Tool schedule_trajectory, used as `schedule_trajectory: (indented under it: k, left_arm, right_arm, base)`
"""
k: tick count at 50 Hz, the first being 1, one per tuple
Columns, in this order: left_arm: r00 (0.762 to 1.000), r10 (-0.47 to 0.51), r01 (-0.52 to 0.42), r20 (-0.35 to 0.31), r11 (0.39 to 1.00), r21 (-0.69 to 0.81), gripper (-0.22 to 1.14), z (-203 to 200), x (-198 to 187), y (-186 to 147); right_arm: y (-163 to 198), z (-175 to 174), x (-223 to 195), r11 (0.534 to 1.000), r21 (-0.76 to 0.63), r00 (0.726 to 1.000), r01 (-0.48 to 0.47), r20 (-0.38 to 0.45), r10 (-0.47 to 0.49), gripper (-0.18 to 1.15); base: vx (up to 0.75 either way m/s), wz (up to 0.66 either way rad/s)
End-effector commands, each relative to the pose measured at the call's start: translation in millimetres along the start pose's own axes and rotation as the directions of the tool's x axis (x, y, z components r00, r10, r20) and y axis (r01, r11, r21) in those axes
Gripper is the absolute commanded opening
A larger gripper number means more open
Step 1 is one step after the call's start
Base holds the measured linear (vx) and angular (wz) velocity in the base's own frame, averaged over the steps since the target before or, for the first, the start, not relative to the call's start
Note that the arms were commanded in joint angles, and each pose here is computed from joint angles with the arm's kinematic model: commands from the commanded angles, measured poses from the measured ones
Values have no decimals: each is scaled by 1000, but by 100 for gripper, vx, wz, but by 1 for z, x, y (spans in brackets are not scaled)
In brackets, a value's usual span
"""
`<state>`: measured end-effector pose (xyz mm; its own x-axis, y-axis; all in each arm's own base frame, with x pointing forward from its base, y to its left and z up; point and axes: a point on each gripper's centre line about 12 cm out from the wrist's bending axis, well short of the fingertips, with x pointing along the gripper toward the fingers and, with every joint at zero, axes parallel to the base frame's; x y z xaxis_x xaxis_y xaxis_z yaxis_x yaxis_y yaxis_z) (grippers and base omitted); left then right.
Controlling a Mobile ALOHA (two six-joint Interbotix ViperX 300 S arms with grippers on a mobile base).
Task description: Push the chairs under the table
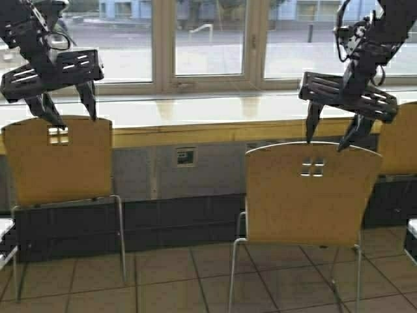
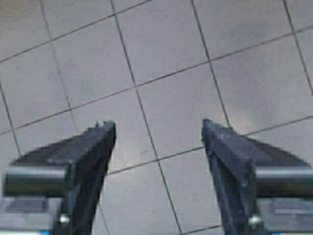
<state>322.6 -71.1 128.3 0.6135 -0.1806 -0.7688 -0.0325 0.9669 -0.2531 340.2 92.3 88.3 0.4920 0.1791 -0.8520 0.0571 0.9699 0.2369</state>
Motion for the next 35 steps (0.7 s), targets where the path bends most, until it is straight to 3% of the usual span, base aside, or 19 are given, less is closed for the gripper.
schedule_trajectory:
  k: [1, 21, 26, 35]
  left_arm:
    - [1000, -5, 5, -3, 999, -40, 88, 0, 0, -1]
    - [999, -14, 7, -46, 990, -140, 88, -5, 3, -2]
    - [999, -28, 18, -37, 968, -252, 88, -1, 4, -5]
    - [996, -68, 36, -58, 900, -435, 88, -6, 24, -27]
  right_arm:
    - [2, 10, -1, 1000, 29, 999, -11, 38, 10, 90]
    - [5, 17, -1, 976, 211, 996, -48, 89, 30, 90]
    - [6, 17, 0, 935, 346, 994, -71, 105, 37, 90]
    - [12, 13, 0, 803, 585, 992, -111, 106, 60, 90]
  base:
    - [13, -52]
    - [15, -40]
    - [18, -18]
    - [23, -8]
